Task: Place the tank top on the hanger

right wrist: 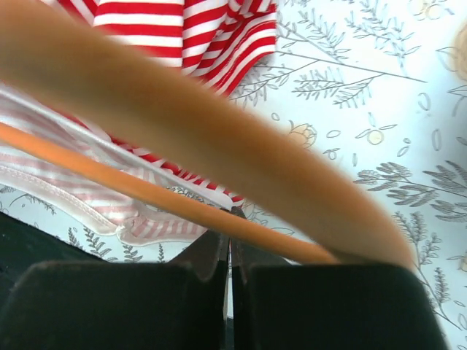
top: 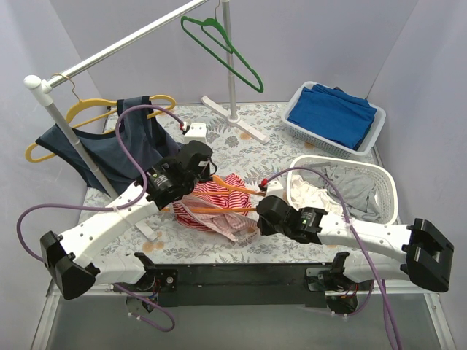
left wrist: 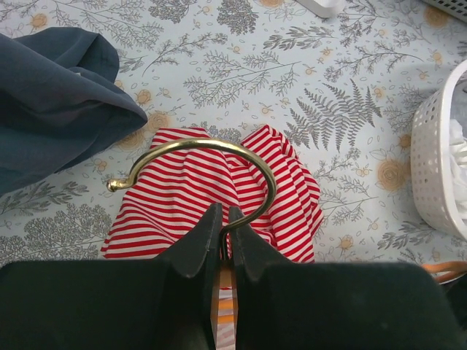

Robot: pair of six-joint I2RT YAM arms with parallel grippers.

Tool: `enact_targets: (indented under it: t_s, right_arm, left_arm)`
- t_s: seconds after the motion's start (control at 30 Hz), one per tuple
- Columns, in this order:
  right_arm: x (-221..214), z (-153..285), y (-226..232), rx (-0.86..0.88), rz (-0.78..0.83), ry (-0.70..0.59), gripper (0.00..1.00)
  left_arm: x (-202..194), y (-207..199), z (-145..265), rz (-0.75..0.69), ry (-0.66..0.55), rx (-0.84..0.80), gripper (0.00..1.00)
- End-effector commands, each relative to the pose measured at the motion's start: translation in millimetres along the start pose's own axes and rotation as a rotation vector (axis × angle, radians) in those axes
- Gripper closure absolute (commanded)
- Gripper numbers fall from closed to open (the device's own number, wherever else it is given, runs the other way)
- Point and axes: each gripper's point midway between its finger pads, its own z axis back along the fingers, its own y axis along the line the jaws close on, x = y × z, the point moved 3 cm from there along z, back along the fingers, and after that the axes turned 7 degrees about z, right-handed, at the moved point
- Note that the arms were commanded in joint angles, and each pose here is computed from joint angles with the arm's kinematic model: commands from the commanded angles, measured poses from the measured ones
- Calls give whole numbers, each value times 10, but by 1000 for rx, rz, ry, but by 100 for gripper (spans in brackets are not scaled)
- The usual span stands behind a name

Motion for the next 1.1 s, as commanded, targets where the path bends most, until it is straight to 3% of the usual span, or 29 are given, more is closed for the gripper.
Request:
enact_targets:
  t_s: [0.0,0.87,1.07]
  right_arm:
    - [-2,68,-257,-81,19,-4,99]
    - [173,385,-725,-146,-36,-34,99]
    - [295,498,-617,-91,7,-22,99]
  left_arm:
    - [220,10,230,24,-63,-46,100]
    - [9,197,170,-10,-86,-21,100]
    - [-4,289,59,-18,-103,72,100]
